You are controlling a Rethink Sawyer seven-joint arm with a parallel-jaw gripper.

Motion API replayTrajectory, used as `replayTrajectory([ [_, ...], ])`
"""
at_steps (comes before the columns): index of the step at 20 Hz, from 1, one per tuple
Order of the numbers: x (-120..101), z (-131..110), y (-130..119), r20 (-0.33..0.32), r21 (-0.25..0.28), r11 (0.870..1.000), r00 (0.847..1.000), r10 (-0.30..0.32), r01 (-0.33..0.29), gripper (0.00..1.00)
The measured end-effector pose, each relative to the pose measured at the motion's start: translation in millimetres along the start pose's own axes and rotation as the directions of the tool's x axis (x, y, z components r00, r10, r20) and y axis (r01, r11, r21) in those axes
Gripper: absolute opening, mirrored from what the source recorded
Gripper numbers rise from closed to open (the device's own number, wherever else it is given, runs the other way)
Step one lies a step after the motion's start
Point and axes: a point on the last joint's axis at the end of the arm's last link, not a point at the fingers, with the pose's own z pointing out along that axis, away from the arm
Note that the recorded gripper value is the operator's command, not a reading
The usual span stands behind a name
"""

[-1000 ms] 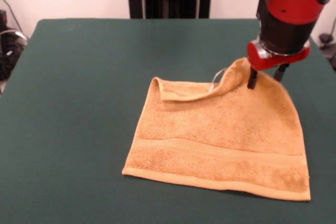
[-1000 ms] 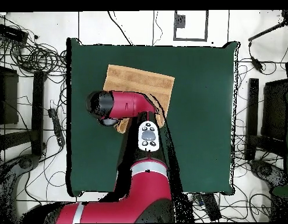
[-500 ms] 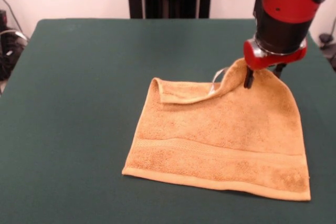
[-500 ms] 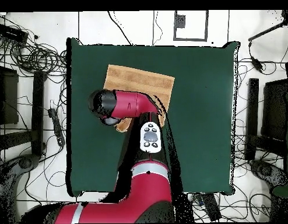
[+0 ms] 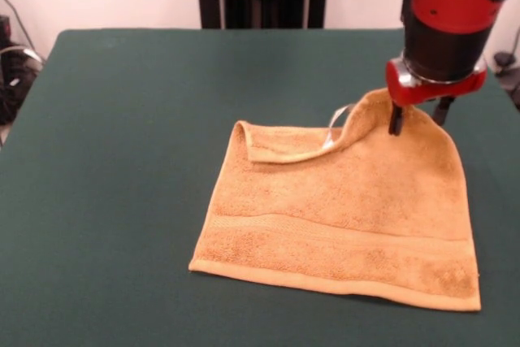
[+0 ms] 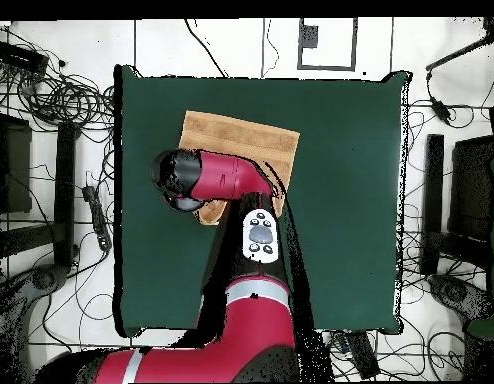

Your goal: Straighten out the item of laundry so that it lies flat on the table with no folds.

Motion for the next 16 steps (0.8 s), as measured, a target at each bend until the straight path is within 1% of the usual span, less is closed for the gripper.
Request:
replayTrajectory([
  [4,-3,-11,6,-0.016,-0.054,0.997,0.999,0.045,-0.046,1.0],
  [6,-3,-22,11,-0.032,-0.095,0.992,0.996,0.079,-0.082,1.0],
  [8,-3,-34,16,-0.05,-0.133,0.984,0.992,0.113,-0.119,1.0],
  [9,-3,-45,21,-0.069,-0.163,0.975,0.988,0.14,-0.149,1.0],
  [10,-3,-50,23,-0.08,-0.178,0.97,0.985,0.155,-0.167,1.0],
  [12,-3,-68,32,-0.122,-0.22,0.949,0.971,0.204,-0.226,1.0],
  [16,-2,-87,47,-0.176,-0.26,0.918,0.95,0.259,-0.299,1.0],
])
